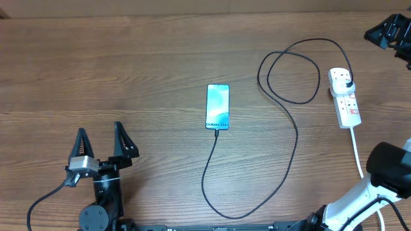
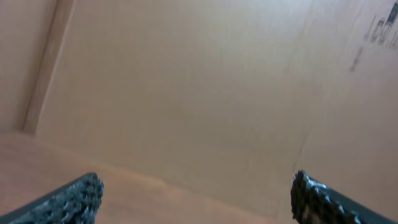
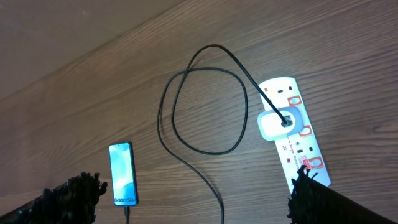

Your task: Plug charger to phone and switch on socket

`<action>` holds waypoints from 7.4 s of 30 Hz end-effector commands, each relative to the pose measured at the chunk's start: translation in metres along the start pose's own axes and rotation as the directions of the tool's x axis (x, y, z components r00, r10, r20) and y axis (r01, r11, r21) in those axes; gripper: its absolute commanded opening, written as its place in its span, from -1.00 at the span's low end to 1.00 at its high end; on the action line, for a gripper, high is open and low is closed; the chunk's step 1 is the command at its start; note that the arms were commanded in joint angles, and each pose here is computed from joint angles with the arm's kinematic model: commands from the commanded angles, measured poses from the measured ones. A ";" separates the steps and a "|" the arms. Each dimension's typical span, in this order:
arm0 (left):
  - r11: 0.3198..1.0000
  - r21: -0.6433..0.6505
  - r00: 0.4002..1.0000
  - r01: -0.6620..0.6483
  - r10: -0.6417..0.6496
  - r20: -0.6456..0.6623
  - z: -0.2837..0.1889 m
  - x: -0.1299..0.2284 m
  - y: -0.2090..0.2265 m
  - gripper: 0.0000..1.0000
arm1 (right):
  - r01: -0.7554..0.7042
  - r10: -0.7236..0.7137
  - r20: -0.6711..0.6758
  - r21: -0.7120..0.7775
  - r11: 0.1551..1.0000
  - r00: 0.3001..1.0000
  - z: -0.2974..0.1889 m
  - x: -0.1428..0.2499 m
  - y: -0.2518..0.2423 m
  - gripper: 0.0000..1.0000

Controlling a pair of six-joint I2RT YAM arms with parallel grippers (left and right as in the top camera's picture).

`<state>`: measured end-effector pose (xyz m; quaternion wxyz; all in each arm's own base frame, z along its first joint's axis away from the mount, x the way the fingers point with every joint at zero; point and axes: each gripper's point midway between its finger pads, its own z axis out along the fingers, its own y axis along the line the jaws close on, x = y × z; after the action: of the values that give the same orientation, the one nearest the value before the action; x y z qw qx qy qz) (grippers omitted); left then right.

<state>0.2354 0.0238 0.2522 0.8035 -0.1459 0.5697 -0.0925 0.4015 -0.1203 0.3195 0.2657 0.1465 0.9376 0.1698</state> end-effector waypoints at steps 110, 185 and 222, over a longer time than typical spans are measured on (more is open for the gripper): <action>0.956 0.096 0.877 -0.276 0.292 -0.381 -0.021 0.093 0.019 0.99 | 0.002 -0.002 0.011 -0.002 1.000 1.000 -0.002 -0.002 0.000 1.00; 0.956 0.096 0.877 -0.276 0.292 -0.381 -0.021 0.093 0.019 1.00 | 0.473 -0.319 0.869 0.115 0.874 0.378 0.021 0.192 0.068 0.99; 0.956 0.096 0.877 -0.276 0.292 -0.381 -0.021 0.093 0.019 1.00 | 0.324 -0.233 0.820 0.062 0.944 0.523 0.061 0.237 0.023 1.00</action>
<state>0.2461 0.0112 0.1573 0.6798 -0.0348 0.7323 -0.0171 0.2457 0.0033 0.1777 0.7011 0.0360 0.7070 0.0851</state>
